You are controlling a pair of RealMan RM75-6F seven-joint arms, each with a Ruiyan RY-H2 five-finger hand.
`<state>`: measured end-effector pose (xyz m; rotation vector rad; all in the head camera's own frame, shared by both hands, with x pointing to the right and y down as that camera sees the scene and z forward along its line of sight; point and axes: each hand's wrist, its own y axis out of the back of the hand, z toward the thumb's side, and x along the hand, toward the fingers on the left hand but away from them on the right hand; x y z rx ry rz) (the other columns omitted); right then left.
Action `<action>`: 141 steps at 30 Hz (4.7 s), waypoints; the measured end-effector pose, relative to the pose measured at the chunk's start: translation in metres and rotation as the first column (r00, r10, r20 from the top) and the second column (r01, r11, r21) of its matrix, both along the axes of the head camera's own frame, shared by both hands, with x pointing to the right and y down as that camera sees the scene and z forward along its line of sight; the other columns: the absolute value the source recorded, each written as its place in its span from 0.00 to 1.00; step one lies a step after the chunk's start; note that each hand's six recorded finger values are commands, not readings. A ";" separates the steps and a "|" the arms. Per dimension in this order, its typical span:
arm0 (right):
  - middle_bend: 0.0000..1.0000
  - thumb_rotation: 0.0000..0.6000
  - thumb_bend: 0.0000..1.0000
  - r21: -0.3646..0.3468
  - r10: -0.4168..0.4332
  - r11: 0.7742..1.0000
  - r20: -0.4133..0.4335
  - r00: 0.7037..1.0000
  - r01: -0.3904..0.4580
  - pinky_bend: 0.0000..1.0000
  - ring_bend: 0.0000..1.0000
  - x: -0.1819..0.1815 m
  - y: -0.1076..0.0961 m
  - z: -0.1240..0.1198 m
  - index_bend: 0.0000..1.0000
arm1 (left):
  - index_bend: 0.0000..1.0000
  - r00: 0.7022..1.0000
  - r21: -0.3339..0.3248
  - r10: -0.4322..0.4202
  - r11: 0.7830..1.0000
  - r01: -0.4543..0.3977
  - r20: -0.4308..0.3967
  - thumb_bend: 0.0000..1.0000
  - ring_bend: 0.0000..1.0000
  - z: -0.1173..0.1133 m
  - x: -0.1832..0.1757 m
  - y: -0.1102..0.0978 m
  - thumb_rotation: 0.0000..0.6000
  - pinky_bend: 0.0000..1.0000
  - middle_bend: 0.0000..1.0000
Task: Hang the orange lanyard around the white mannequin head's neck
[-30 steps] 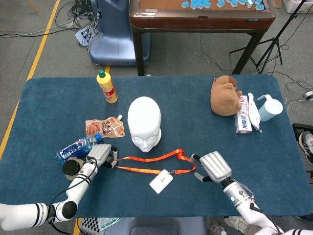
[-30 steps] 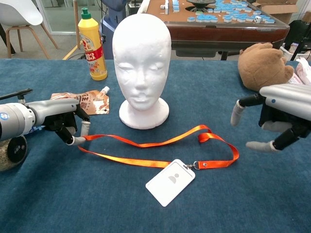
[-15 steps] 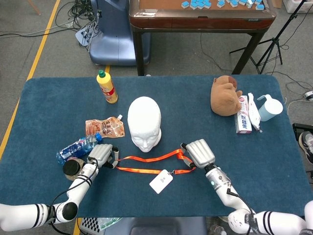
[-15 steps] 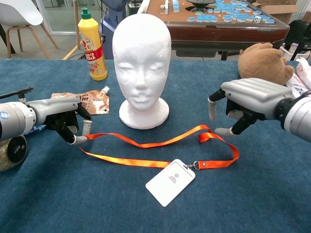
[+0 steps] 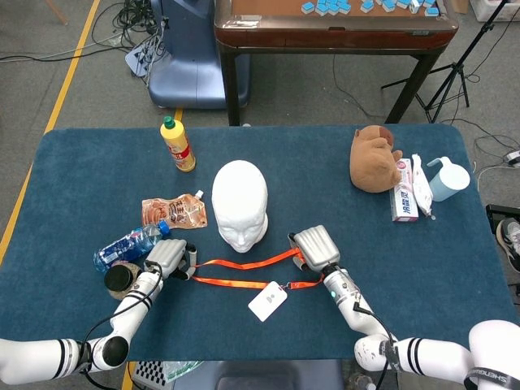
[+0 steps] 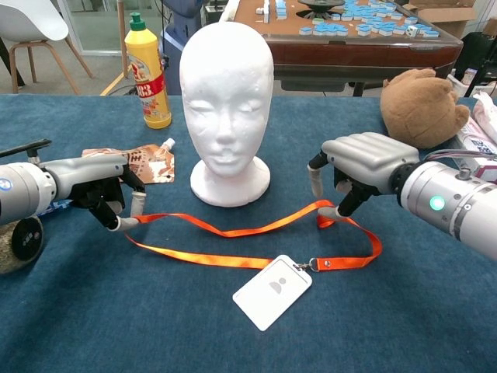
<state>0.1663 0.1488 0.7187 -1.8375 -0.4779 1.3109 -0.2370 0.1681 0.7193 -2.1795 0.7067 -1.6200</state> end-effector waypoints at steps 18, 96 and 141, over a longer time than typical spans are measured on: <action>1.00 1.00 0.31 0.010 -0.013 1.000 -0.046 0.999 0.013 1.00 1.00 -0.008 -0.002 0.015 0.50 | 0.59 1.000 -0.009 -0.002 1.000 0.002 -0.003 0.35 0.95 0.002 -0.002 0.003 1.00 0.90 0.99; 1.00 1.00 0.39 0.349 0.150 0.900 0.315 0.937 -0.261 1.00 1.00 0.038 -0.079 -0.153 0.66 | 0.58 0.894 0.301 -0.172 0.901 0.313 -0.414 0.35 0.95 -0.142 -0.020 -0.103 1.00 0.90 0.99; 1.00 1.00 0.39 0.420 0.329 0.807 0.265 0.906 -0.416 1.00 1.00 -0.010 -0.140 -0.099 0.56 | 0.51 0.911 0.377 -0.371 0.829 0.413 -0.182 0.34 0.94 -0.075 -0.010 -0.192 1.00 0.90 0.98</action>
